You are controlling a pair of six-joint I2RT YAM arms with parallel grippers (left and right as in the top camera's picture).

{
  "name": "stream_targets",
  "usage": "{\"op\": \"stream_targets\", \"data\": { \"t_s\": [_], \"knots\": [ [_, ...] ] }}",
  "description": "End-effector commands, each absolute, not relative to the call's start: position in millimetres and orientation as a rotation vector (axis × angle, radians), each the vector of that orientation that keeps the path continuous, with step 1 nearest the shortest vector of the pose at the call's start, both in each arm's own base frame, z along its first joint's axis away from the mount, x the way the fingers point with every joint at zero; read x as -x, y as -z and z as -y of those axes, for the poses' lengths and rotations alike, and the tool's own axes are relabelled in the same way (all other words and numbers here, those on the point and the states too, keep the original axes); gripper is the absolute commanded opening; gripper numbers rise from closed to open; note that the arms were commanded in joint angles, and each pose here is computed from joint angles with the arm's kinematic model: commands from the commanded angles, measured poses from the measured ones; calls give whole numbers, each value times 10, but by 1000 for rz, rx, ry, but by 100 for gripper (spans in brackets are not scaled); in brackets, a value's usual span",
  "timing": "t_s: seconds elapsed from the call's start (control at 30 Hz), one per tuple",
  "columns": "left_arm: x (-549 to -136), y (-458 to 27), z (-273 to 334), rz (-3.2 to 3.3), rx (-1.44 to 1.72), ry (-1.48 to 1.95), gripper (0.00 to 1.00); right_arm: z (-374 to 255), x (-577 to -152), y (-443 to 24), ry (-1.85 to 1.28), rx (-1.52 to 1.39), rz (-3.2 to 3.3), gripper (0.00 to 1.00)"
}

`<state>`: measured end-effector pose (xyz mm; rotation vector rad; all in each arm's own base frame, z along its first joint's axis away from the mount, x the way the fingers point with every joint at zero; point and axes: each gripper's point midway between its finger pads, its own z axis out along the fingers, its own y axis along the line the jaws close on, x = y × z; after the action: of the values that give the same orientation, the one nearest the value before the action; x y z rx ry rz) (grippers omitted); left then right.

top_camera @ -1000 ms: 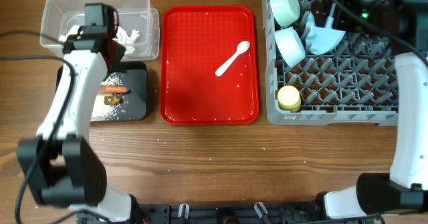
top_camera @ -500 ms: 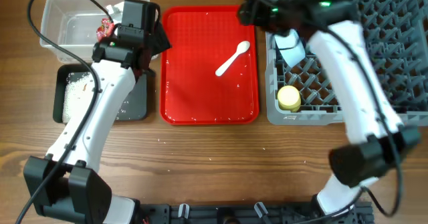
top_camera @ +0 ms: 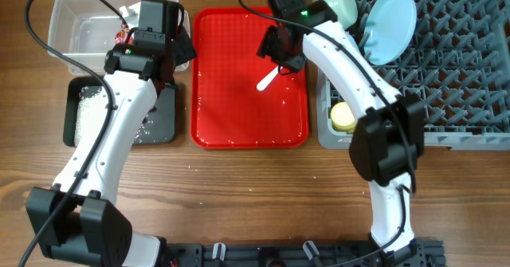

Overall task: Sort waste into correct bins and load items into the dishwasher rack
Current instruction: 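Move the right gripper to the white spoon on the red tray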

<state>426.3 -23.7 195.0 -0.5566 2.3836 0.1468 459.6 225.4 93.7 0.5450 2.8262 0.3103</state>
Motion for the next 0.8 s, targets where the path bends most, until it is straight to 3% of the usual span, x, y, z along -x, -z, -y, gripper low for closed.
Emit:
{"op": "stream_targets", "data": {
  "t_s": [0.0, 0.37, 0.77],
  "knots": [
    [-4267, -2008, 194, -2370, 548, -169, 100, -2136, -4742, -619, -188, -650, -2782, 57],
    [-4267, -2008, 199, -2370, 547, -169, 100, -1893, -4920, -202, 44, -654, -2709, 48],
    [-4266, -2008, 199, -2371, 547, -169, 100, -1885, -5003, 86, 83, -549, -2728, 46]
  ]
}}
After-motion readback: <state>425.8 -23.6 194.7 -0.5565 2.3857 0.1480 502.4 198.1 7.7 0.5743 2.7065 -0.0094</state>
